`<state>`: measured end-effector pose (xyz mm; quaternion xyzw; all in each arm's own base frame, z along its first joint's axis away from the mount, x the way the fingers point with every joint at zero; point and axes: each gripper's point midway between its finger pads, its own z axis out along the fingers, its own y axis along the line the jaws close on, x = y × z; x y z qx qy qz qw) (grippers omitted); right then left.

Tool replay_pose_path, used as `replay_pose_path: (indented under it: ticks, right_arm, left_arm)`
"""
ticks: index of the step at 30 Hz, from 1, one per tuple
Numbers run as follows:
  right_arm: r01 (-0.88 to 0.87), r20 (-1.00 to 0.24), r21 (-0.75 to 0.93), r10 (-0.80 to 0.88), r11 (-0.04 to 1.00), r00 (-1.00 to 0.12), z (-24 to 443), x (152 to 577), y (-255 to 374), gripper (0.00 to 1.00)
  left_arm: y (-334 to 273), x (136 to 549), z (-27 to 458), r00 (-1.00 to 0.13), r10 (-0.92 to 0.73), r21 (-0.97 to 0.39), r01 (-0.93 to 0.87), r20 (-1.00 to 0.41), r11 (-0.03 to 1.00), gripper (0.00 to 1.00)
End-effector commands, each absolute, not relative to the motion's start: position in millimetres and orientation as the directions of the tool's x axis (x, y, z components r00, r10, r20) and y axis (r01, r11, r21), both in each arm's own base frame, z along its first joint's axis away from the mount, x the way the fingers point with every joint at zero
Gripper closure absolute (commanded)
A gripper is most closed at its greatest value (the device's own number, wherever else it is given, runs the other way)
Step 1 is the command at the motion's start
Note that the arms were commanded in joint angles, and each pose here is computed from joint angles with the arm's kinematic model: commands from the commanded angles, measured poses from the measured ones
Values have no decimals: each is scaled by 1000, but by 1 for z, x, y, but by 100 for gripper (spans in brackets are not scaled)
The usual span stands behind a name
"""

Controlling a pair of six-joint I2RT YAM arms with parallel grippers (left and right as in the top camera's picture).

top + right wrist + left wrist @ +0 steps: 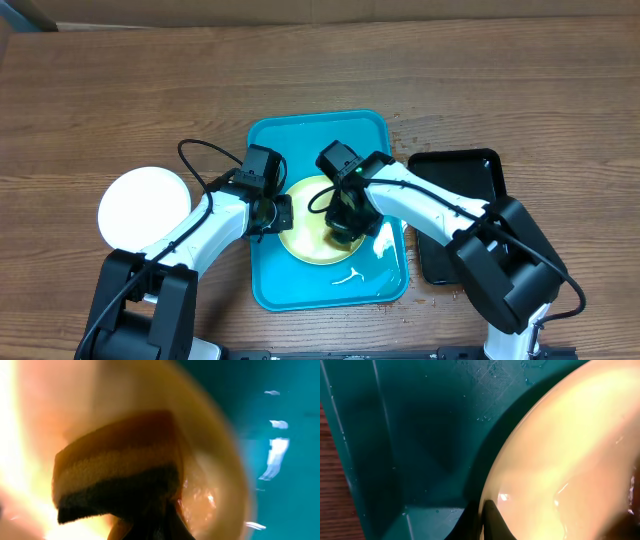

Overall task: Clean dirty plates on tray and stack at the side
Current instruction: 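Scrub the yellow plate with the sponge in the right gripper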

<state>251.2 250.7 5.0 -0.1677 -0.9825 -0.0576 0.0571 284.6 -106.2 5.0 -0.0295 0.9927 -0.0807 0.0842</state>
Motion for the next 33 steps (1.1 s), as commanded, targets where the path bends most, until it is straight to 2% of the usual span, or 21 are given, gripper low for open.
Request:
replay_pose_path:
  ticks: [1, 8, 15, 23, 33]
  right_arm:
    - [361, 42, -158, 371, 919, -928, -26, 245, 192, 96]
    - [372, 19, -239, 387, 897, -922, -15, 247, 172, 96]
    - [366, -64, -334, 367, 869, -928, 25, 266, 149, 96]
    - [374, -148, -222, 348, 901, -926, 82, 288, 151, 96]
    - [349, -205, 18, 345, 937, -916, 159, 307, 101, 96]
  left_arm:
    - [-82, 277, -8, -982, -134, -89, -122, -136, 988, 96]
    - [-73, 278, -9, -978, -158, -87, -147, -132, 985, 96]
    - [-73, 276, -9, -979, -157, -86, -147, -128, 985, 96]
    - [-72, 276, -9, -980, -149, -81, -139, -129, 987, 96]
    - [-82, 274, -9, -990, -66, -121, -52, -121, 991, 96]
